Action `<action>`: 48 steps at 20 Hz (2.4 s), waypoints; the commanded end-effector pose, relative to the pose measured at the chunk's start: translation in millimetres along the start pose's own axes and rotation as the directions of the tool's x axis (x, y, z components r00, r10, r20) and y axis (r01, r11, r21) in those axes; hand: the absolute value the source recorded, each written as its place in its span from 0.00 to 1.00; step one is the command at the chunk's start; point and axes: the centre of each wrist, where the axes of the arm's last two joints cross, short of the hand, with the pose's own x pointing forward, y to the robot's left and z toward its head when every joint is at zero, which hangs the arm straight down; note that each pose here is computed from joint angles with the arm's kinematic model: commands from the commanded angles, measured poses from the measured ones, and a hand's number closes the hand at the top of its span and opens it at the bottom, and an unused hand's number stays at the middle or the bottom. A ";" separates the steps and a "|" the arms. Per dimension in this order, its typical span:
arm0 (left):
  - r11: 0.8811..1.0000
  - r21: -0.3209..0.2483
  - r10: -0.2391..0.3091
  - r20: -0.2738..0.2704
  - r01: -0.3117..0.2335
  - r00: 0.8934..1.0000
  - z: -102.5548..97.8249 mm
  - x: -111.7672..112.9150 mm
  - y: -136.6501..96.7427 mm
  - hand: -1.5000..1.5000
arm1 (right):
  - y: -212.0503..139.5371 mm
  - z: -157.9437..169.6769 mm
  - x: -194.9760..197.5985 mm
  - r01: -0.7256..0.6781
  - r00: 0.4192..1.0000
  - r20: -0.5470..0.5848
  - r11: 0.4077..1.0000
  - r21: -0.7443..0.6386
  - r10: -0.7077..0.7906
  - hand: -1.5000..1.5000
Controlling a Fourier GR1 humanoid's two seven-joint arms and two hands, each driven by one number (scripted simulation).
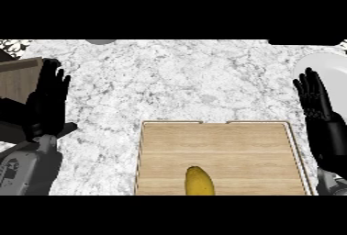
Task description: Pick the lemon from the tray and place it in the plate
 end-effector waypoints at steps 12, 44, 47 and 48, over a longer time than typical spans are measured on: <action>0.949 -0.283 -0.236 -0.362 0.135 0.902 69.3 -104.5 4.3 0.50 | -0.9 4.9 49.6 -0.170 0.985 -0.048 0.964 -0.203 0.164 0.00; 0.938 -0.309 -0.269 -0.354 0.159 0.896 67.8 -95.0 16.3 0.50 | 97.5 32.5 141.0 -0.541 0.674 -0.167 0.635 0.552 0.720 0.00; 0.938 -0.312 -0.262 -0.355 0.150 0.897 85.1 -95.0 19.2 0.50 | 113.0 42.7 130.5 -0.512 0.652 -0.190 0.611 0.603 0.734 0.00; 0.942 -0.310 -0.248 -0.372 0.132 0.895 83.9 -107.4 3.0 0.50 | 115.8 51.2 137.3 -0.483 0.671 -0.202 0.627 0.611 0.713 0.00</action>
